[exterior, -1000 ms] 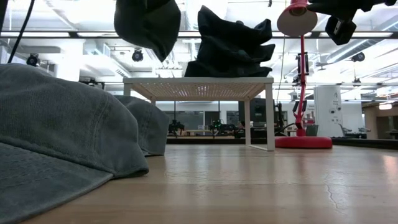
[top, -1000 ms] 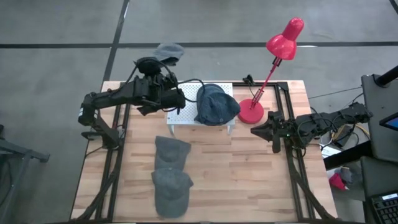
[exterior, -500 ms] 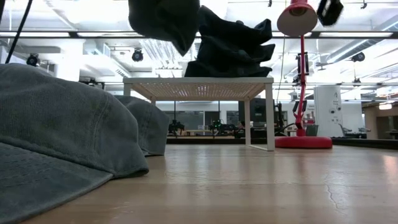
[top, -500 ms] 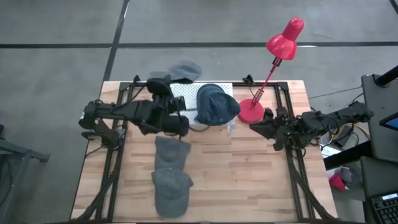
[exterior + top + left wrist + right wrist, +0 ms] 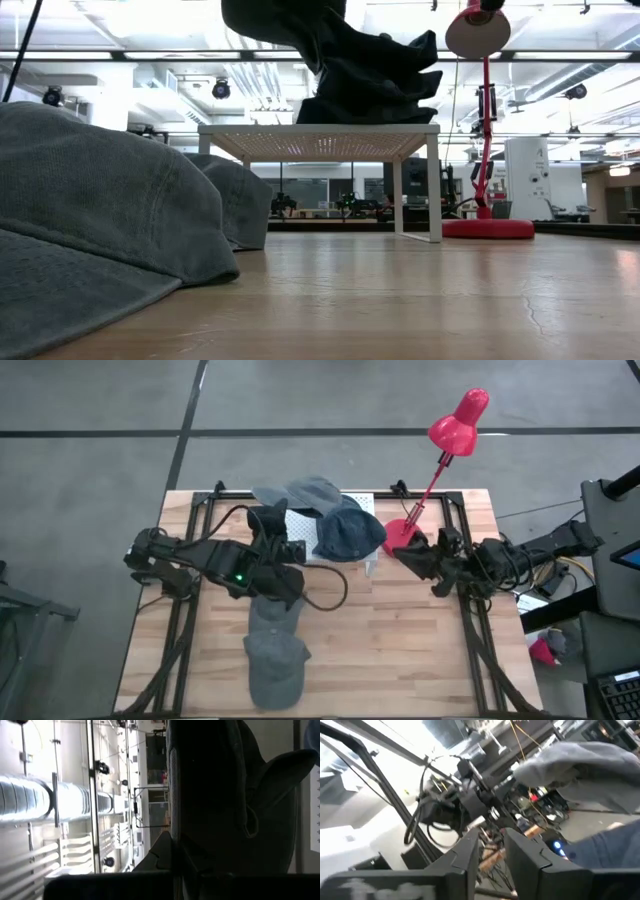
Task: Pick & Place hat
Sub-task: Put the left gray cap on the shelf
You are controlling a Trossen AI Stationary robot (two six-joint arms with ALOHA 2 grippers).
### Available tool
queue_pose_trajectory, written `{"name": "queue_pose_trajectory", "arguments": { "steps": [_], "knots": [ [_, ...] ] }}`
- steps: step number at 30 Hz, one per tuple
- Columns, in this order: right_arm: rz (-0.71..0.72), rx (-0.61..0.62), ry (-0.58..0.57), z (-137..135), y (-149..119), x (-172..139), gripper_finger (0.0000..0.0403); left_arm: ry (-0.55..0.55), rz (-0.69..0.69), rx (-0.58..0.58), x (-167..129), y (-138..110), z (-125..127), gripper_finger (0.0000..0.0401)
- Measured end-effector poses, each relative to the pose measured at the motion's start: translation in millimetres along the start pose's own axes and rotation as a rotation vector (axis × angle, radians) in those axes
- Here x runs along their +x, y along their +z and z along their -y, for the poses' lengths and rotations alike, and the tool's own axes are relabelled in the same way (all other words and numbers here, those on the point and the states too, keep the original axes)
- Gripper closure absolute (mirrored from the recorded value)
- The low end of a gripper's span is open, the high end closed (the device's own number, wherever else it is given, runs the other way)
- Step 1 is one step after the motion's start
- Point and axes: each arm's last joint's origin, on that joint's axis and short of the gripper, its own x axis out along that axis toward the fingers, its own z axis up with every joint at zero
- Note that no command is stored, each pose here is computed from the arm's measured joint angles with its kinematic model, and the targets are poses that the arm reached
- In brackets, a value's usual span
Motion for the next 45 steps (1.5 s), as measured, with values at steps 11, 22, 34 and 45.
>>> {"name": "queue_pose_trajectory", "arguments": {
  "steps": [11,22,34,45],
  "knots": [
    [0.134,0.088,0.016,-4.6,6.8,44.6,0.0195,-0.002,0.034,0.015,-10.3,1.6,-8.5,0.0398],
    [0.041,0.296,-0.171,-1.4,26.8,106.1,0.0131,-0.001,0.032,0.048,-9.9,1.7,-8.2,0.0398],
    [-0.1,0.464,-0.215,5.8,75.9,145.0,0.0097,-0.001,0.033,0.053,-9.9,1.0,-8.7,0.0398],
    [-0.276,0.477,-0.253,12.7,79.5,170.7,0.0085,-0.001,0.026,0.049,-7.4,-7.1,-14.3,0.0398]
  ]
}}
